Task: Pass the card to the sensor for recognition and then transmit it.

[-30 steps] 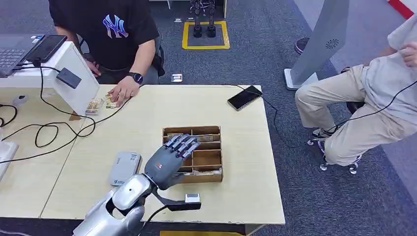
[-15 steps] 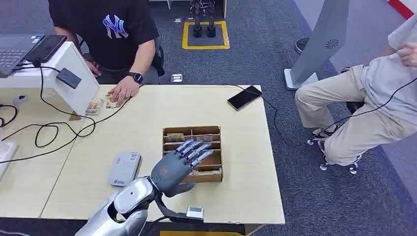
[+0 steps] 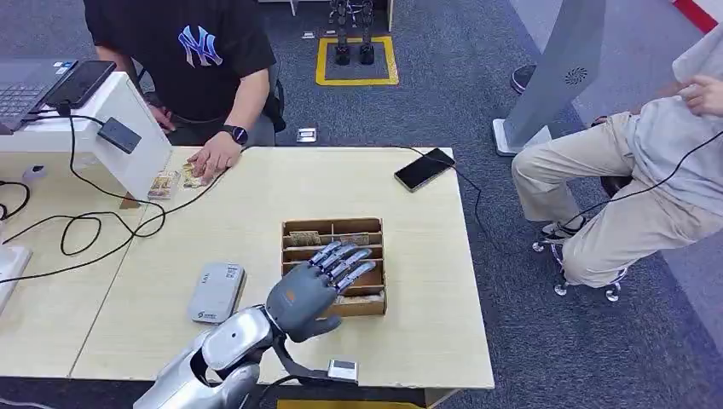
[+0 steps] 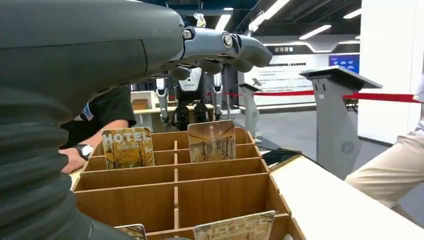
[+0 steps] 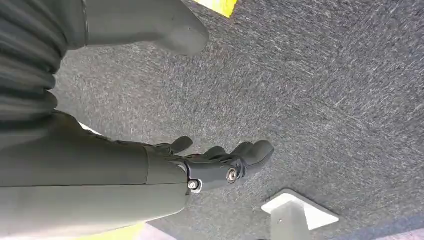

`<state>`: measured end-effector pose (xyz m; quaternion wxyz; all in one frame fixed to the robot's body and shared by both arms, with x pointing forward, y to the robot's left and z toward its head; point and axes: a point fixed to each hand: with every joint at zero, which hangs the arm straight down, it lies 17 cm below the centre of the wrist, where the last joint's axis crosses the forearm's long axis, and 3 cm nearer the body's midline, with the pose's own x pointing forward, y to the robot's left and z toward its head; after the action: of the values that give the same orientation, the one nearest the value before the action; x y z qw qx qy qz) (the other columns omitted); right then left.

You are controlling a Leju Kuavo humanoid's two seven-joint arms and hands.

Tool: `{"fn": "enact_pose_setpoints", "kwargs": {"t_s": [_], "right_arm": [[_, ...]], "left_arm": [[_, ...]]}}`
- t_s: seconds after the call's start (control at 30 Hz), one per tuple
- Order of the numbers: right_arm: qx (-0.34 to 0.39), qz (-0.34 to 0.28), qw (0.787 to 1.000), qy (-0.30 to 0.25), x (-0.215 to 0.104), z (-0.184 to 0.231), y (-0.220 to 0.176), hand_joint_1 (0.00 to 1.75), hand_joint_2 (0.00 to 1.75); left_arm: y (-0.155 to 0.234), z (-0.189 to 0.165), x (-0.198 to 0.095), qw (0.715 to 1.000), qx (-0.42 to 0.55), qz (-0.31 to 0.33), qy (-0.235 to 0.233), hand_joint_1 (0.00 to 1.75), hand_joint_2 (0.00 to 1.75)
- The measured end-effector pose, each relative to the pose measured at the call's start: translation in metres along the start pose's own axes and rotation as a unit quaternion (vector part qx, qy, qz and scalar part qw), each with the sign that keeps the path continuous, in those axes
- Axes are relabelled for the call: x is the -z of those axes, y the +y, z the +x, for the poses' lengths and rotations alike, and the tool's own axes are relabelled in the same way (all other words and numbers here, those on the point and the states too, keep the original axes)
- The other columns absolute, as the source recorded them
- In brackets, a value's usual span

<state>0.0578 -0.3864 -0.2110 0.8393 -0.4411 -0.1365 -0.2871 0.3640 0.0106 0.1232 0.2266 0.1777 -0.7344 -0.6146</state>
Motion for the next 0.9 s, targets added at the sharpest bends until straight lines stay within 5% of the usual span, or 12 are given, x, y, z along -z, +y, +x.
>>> {"fn": "enact_pose_setpoints", "kwargs": {"t_s": [0.9], "right_arm": [[0.004,-0.004,1.0,0.015,0.001,-0.005,-0.003,0.0,1.75]], "left_arm": [[-0.014,-0.019,0.013,0.996,0.052,-0.021,0.071,0.0,1.75]]}}
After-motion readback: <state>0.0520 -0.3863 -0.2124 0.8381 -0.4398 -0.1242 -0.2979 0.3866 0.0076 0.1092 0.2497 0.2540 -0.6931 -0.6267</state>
